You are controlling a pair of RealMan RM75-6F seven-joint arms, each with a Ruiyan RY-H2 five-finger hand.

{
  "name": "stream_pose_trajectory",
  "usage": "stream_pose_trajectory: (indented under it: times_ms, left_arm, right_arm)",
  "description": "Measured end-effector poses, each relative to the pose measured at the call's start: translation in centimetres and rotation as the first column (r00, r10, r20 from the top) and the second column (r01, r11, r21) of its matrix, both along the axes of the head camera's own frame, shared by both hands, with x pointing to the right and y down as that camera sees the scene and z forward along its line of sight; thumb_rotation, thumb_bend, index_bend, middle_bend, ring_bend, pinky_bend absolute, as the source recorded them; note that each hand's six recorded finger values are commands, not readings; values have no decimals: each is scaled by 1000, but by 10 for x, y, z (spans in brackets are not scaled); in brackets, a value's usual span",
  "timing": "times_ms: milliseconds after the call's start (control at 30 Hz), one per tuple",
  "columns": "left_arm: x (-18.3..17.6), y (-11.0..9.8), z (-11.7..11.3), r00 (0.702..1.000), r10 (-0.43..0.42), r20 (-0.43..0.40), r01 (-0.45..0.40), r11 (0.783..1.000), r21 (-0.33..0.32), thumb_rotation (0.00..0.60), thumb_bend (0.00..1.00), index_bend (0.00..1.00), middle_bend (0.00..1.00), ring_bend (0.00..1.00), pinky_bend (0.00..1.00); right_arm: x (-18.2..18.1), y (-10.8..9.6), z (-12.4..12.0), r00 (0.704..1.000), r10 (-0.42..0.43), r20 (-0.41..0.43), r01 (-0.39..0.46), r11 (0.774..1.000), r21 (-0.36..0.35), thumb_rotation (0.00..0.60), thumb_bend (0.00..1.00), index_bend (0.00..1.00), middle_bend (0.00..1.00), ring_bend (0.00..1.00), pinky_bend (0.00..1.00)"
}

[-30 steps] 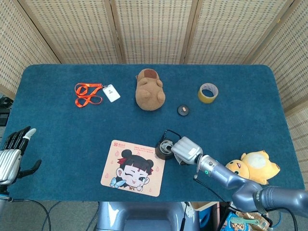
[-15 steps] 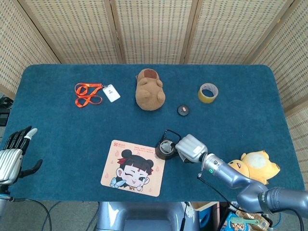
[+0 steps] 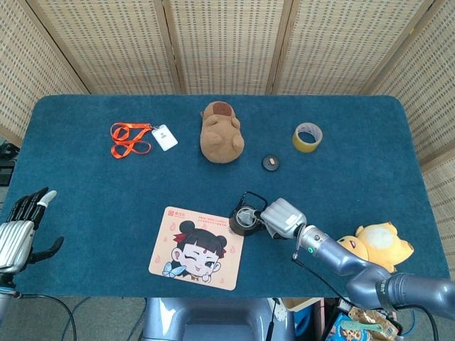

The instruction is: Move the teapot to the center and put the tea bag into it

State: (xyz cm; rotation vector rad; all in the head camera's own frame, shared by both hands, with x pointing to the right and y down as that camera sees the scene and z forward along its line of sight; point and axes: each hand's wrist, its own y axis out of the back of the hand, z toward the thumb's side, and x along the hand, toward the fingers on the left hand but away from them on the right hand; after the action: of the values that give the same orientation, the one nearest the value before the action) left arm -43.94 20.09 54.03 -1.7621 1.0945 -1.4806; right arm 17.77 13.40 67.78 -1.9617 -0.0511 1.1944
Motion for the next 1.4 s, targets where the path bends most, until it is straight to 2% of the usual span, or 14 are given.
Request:
stream_pose_trajectory:
  times_ms: [667, 1400]
  left_arm:
    - [-2, 1, 2, 1000, -3, -9, 3, 1000, -7, 600, 348, 0, 0, 0, 0]
    - [-2, -1, -2, 1000, -4, -20, 5, 1000, 7, 600, 348, 0, 0, 0, 0]
  right_arm:
    - [-17, 4, 9, 1000, -17, 4, 17, 1000, 2, 493, 995, 253, 948, 980, 1000]
    - [-3, -4, -34, 998, 28, 58, -33, 996, 87, 493, 995, 253, 941, 981, 1000]
